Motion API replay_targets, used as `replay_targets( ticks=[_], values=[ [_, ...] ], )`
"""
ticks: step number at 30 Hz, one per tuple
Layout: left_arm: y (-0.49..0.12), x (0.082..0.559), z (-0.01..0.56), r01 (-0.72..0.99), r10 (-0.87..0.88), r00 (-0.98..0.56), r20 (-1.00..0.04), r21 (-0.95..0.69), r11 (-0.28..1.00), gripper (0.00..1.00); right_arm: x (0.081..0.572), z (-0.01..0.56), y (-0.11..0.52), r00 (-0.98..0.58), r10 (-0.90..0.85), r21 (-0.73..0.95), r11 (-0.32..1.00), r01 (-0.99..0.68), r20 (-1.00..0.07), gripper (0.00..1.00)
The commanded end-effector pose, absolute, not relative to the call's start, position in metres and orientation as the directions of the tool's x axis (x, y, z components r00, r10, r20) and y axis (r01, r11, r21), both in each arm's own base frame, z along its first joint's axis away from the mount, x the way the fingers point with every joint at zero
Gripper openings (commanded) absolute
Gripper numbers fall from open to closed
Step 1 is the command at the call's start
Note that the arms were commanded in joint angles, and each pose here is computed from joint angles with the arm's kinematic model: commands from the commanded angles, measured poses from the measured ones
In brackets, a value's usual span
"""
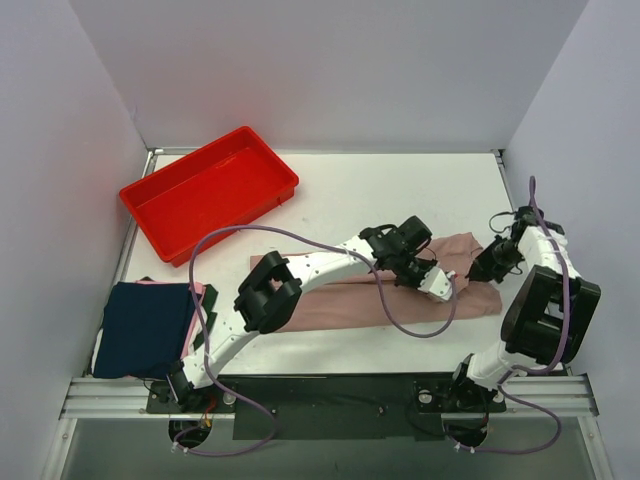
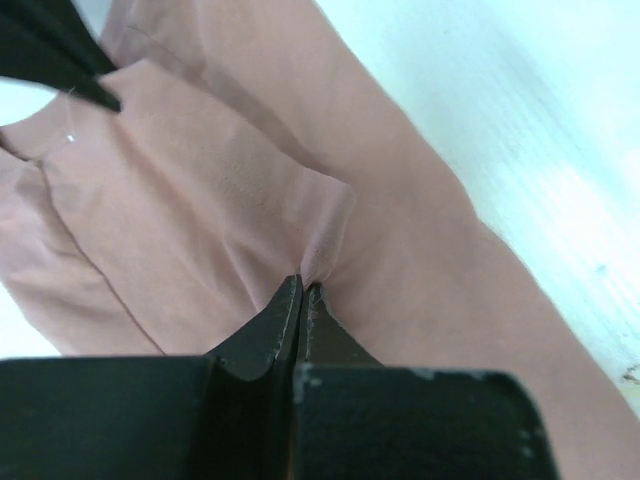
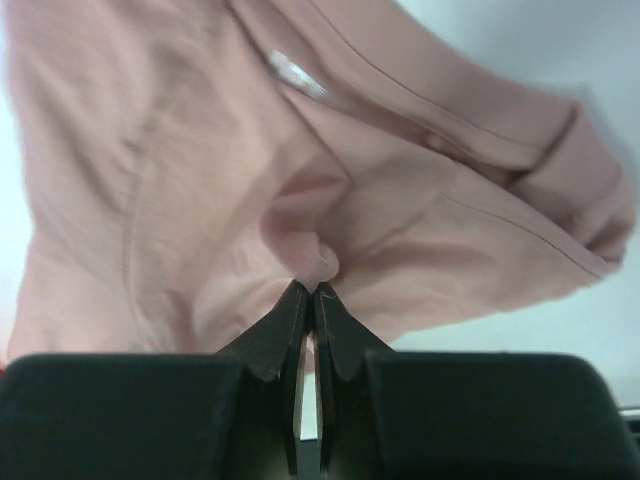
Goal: Fold and stack the t-shirts
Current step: Fold the other side of the tshirt into a rectangle
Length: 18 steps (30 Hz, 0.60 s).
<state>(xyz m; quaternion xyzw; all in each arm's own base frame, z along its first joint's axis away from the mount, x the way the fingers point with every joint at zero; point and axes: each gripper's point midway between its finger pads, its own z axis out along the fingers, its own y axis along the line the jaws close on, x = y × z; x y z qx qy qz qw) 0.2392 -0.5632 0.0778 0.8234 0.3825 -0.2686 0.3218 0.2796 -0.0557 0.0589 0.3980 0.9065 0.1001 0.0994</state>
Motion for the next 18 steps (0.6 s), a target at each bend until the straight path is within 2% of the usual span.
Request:
replay_targets(
  ticks=[1, 9, 15, 16, 17, 18],
  values=[
    [-0.551, 0.219, 0.093, 0.791, 0.420, 0.535, -0.733, 0.261, -0.553, 0.00, 0.223, 0.044, -0.045, -0.663, 0.748, 0.161, 0.653, 0.740, 0.017, 0.00],
    [-0.531, 0.210, 0.081, 0.772, 0.405, 0.497, -0.767, 0.178, -0.610, 0.00, 0.194, 0.029, -0.040, -0.625, 0.777, 0.101, 0.618, 0.780, 0.074, 0.00],
    [-0.530, 0.210, 0.089, 0.773, 0.382, 0.471, -0.795, 0.162, -0.614, 0.01, 0.189, 0.035, -0.053, -0.619, 0.785, 0.055, 0.618, 0.784, 0.010, 0.00],
    [-0.530, 0.210, 0.087, 0.771, 0.383, 0.472, -0.794, 0.160, -0.616, 0.07, 0.190, 0.036, -0.053, -0.622, 0.783, 0.063, 0.620, 0.782, 0.010, 0.00],
    [-0.530, 0.210, 0.085, 0.765, 0.385, 0.481, -0.788, 0.163, -0.623, 0.13, 0.190, 0.035, -0.049, -0.633, 0.774, 0.079, 0.629, 0.773, 0.029, 0.07],
    [-0.528, 0.211, 0.083, 0.765, 0.392, 0.483, -0.783, 0.159, -0.625, 0.22, 0.192, 0.036, -0.049, -0.638, 0.770, 0.084, 0.634, 0.769, 0.033, 0.14]
  ],
)
